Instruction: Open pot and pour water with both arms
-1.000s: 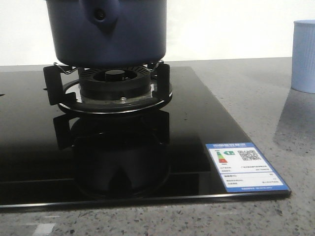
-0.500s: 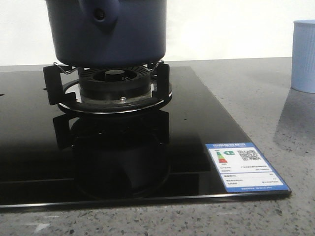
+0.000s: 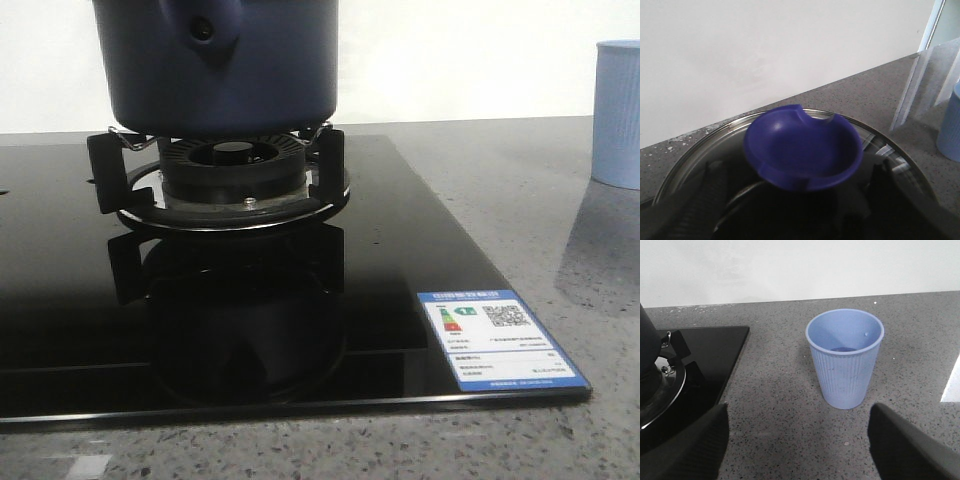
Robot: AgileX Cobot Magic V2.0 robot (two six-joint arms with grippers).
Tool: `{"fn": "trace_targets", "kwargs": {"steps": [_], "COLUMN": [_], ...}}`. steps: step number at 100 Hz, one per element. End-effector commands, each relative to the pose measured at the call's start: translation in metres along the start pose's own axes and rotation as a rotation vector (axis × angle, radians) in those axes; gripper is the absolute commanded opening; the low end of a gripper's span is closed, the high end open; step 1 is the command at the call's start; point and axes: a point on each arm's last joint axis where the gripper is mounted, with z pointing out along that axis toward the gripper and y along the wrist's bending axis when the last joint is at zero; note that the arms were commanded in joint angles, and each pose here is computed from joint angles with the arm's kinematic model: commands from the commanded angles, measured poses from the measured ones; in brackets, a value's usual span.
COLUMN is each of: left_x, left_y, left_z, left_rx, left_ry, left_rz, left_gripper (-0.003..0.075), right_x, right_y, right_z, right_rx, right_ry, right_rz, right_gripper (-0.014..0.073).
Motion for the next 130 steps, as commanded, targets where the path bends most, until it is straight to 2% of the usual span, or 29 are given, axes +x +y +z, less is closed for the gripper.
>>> {"fn": "trace_targets", "kwargs": {"steps": [1, 27, 58, 65, 80, 90, 115, 130], "left_x": [-0.024, -0.031, -0.026, -0.027, -0.027, -0.027, -0.049, -0.067], "left_y": [0.000, 0.000, 0.001, 0.001, 0.001, 0.001, 0.000, 0.011], "left_z": [-0.002, 0.013, 0.023, 0.022, 0.022, 0.021, -0.009, -0.039], "left_rx": [-0.026, -0.033, -0.038, -0.038, -0.040, -0.038, -0.036, -0.076], "left_ry": [-0.119, -0.135, -0.117, -0.120, -0.122, -0.122, -0.210, -0.295], "left_rz": [-0.003, -0.003, -0.003, -0.001, 0.000, 0.003, 0.015, 0.019], "left_gripper": [0.0539, 0.0539, 0.0529, 0.0497, 0.0368, 0.0347, 0.0347, 0.0347], "right_x": [-0.018, -0.018, -0.018, -0.018, -0.018, -0.017, -0.001, 0.012], "right_y": [0.000, 0.000, 0.000, 0.000, 0.000, 0.000, -0.005, -0.010], "right_z": [-0.003, -0.003, -0.003, -0.003, -0.003, -0.002, 0.012, 0.031], "right_rx": [0.012, 0.012, 0.012, 0.012, 0.012, 0.013, 0.036, 0.063], "right_ry": [-0.114, -0.114, -0.114, -0.114, -0.114, -0.111, -0.095, -0.090], "right_rz": [-0.016, -0.016, -0.016, -0.016, -0.016, -0.015, -0.025, -0.022], "right_gripper": [0.0524, 0.0524, 0.0524, 0.0524, 0.0524, 0.0524, 0.0524, 0.0524]}}
